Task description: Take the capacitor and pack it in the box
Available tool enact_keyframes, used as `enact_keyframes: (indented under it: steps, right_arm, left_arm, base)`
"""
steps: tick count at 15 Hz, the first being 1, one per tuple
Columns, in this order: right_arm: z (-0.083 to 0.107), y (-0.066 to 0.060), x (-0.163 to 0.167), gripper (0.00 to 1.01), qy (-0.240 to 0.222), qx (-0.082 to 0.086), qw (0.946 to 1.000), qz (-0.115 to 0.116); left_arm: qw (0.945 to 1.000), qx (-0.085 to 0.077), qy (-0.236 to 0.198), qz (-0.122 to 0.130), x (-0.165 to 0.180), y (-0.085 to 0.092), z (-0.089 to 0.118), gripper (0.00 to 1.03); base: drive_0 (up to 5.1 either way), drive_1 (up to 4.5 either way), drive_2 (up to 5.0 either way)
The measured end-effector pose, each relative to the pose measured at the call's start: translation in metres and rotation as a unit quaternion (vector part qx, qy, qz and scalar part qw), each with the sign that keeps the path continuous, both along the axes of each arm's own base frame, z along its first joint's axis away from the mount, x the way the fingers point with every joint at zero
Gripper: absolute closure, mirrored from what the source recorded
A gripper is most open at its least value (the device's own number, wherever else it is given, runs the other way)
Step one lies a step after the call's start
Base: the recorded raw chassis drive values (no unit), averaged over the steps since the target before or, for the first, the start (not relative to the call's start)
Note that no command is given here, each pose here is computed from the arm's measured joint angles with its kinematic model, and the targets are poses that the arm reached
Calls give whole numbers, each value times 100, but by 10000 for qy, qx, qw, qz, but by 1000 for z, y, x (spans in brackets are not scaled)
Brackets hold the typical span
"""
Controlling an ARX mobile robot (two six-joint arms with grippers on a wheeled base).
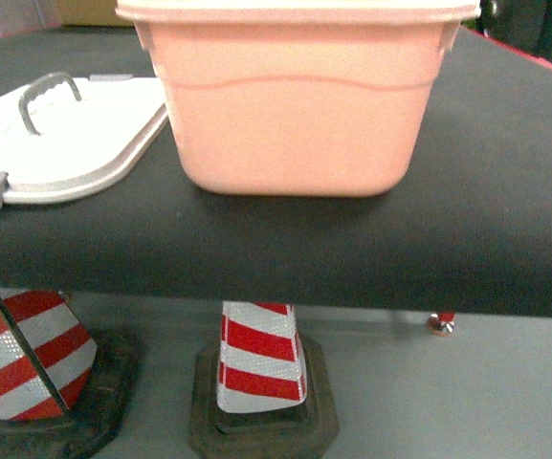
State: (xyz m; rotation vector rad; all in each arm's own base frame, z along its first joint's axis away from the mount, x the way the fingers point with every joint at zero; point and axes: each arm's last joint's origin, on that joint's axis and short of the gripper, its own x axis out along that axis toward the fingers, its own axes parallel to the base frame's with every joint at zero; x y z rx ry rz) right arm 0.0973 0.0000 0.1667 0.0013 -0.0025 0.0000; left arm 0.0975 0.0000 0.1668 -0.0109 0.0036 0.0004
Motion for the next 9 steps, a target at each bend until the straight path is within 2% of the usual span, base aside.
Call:
enact_keyframes:
  steps: [9]
  right_arm:
    - [0, 0, 0, 3, 4, 6, 10000, -2]
  left_arm:
    - [10000, 4, 13, -4, 0, 0, 0, 60]
  base:
    - [0, 0, 0]
